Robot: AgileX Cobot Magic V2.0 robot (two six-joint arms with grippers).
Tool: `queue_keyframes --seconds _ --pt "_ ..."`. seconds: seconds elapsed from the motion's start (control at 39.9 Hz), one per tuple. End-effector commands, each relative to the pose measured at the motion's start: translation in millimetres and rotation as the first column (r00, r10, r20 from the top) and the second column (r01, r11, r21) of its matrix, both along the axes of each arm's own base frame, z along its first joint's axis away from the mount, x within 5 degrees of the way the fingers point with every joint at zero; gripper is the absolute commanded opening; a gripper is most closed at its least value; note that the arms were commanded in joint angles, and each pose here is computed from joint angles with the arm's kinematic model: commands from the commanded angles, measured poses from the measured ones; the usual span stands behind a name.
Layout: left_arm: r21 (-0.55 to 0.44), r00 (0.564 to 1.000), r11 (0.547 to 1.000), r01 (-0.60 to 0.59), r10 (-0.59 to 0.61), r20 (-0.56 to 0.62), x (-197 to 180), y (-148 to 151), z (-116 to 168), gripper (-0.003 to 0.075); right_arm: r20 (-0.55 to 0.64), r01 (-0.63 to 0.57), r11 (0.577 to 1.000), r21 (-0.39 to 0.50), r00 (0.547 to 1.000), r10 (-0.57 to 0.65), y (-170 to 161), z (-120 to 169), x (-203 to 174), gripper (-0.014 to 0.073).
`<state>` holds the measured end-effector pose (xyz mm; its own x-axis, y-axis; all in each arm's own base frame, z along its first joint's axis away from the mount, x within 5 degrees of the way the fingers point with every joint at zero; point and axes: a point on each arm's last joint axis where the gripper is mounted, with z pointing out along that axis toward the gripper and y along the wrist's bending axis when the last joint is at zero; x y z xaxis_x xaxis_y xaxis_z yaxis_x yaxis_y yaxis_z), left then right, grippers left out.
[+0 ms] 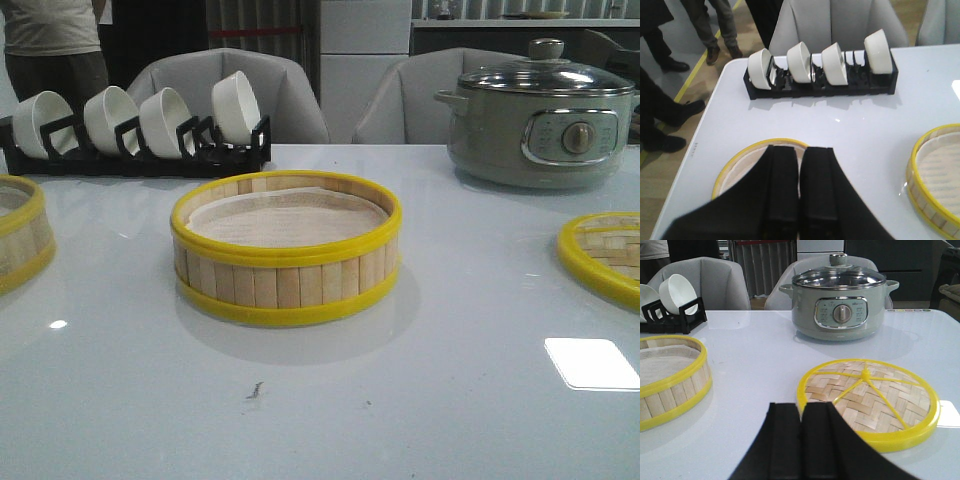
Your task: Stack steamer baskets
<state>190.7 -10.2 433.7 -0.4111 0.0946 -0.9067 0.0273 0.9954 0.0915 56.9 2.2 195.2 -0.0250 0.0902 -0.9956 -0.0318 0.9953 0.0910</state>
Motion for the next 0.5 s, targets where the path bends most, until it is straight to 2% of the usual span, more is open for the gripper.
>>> queue_keyframes --seconds 0.0,0.2,0.33,0.48 --pt "0.045 1.0 0.999 0.005 -0.004 -0.025 20.9 -1.9 16.6 0.0095 0.117 0.007 1.0 -0.01 0.993 -0.005 -0.6 13.6 -2.6 0.0055" --pt "0.037 0.993 0.999 0.017 -0.013 -0.113 50.8 -6.7 -1.5 0.0095 0.117 0.007 1.0 -0.01 0.993 -0.005 -0.6 13.6 -2.6 0.0055" --pt "0.042 0.985 0.998 0.048 -0.04 -0.169 51.6 -9.2 -7.5 0.0095 0.117 0.007 1.0 -0.01 0.993 -0.005 -0.6 13.6 -2.6 0.0055" --pt "0.034 0.986 0.998 0.051 -0.044 -0.161 52.0 -9.8 -6.9 0.0095 0.117 0.007 1.0 -0.01 0.993 -0.005 -0.6 13.6 -2.6 0.0055"
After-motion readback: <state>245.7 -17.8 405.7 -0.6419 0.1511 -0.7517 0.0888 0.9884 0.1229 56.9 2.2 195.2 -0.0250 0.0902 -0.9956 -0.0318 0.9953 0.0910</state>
